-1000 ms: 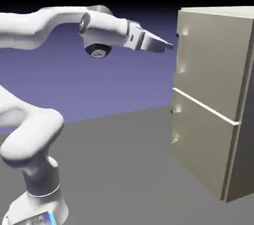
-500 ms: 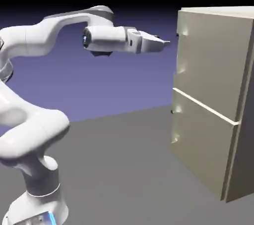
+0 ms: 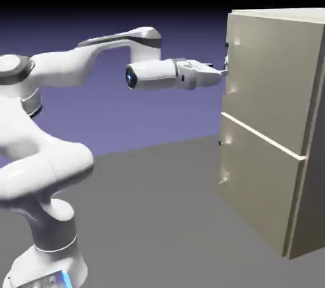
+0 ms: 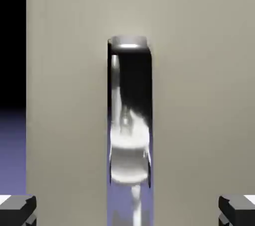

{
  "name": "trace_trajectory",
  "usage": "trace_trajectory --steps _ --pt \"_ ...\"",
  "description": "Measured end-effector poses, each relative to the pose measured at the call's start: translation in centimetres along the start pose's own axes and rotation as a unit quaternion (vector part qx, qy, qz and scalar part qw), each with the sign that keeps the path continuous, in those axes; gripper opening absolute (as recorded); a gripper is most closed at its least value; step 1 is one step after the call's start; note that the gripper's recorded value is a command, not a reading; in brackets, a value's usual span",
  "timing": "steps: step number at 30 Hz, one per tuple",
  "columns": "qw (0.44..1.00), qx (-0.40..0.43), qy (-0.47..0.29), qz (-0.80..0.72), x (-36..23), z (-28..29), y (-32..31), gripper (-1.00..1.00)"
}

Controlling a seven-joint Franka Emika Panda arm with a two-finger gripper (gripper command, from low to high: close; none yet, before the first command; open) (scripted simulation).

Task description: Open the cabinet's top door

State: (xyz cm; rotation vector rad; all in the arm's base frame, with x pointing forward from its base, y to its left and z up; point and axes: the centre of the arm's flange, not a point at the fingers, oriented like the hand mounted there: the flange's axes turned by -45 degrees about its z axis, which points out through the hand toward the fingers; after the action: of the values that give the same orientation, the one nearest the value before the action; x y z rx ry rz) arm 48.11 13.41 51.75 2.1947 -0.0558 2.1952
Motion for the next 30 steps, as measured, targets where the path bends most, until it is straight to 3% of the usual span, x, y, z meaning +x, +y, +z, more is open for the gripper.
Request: trace_trajectory --steps 1,12,30 --pt "1.0 0.0 0.0 0.0 0.0 0.8 0.0 -1.0" --pt "0.994 0.11 0.0 0.0 0.0 -5.9 4.0 -1.0" --pt "0.94 0.341 0.0 0.0 0.0 -16.4 16.8 -1.0"
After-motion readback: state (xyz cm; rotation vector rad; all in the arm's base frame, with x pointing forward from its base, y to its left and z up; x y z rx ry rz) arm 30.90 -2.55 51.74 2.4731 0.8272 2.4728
